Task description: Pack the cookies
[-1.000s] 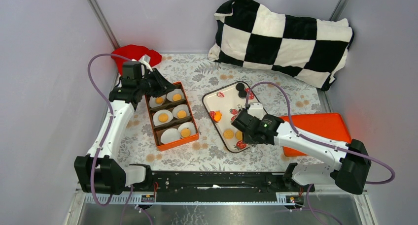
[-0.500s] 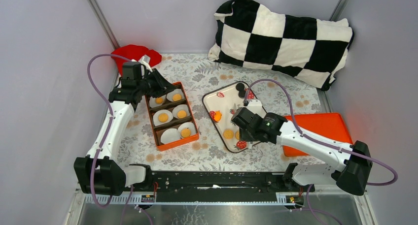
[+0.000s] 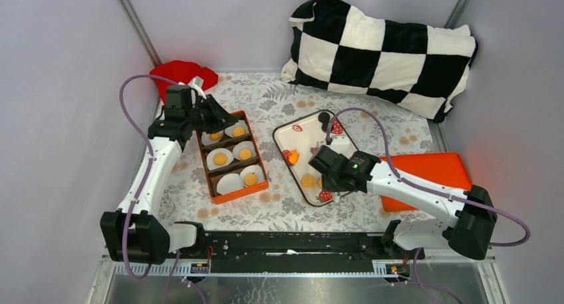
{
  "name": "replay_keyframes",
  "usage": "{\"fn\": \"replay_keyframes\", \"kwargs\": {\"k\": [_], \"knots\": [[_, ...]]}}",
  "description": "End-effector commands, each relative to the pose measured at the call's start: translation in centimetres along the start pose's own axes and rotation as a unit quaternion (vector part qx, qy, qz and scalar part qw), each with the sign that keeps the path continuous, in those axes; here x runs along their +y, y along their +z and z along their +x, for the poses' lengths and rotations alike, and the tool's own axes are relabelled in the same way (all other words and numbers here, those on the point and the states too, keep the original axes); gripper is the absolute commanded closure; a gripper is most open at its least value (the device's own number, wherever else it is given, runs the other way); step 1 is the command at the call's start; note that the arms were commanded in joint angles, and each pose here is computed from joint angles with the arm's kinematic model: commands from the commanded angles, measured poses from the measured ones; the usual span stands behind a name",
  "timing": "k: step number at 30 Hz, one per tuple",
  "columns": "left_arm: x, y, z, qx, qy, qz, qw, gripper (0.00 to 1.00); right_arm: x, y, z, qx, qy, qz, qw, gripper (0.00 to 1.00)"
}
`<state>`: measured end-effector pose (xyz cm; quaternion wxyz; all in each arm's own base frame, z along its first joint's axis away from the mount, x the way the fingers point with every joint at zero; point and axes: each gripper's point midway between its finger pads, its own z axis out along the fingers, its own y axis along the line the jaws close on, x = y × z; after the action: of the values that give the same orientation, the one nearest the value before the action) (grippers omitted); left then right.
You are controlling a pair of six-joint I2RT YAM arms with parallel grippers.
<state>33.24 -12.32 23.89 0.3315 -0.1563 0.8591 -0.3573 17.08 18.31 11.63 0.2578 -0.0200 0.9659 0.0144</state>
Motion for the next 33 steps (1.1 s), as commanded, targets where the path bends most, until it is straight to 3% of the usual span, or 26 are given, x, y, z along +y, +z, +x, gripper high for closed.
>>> {"fn": "replay_keyframes", "kwargs": {"k": [1,14,33], "knots": [[-0.9,0.0,-0.4,-0.011,0.012,0.022,1.000,0.73,-0.3,0.7,0.3,0.012,-0.015,0.018,1.000,0.55],[-0.2,0.4,0.5,-0.002,0.004,0.022,1.000,0.73,-2.3,-0.1,-0.1,0.004,-0.027,0.065,0.998,0.56],[0.7,1.0,1.5,0.011,-0.003,0.022,1.000,0.74,-1.4,1.9,0.1,0.005,-0.035,0.066,0.997,0.56]]}}
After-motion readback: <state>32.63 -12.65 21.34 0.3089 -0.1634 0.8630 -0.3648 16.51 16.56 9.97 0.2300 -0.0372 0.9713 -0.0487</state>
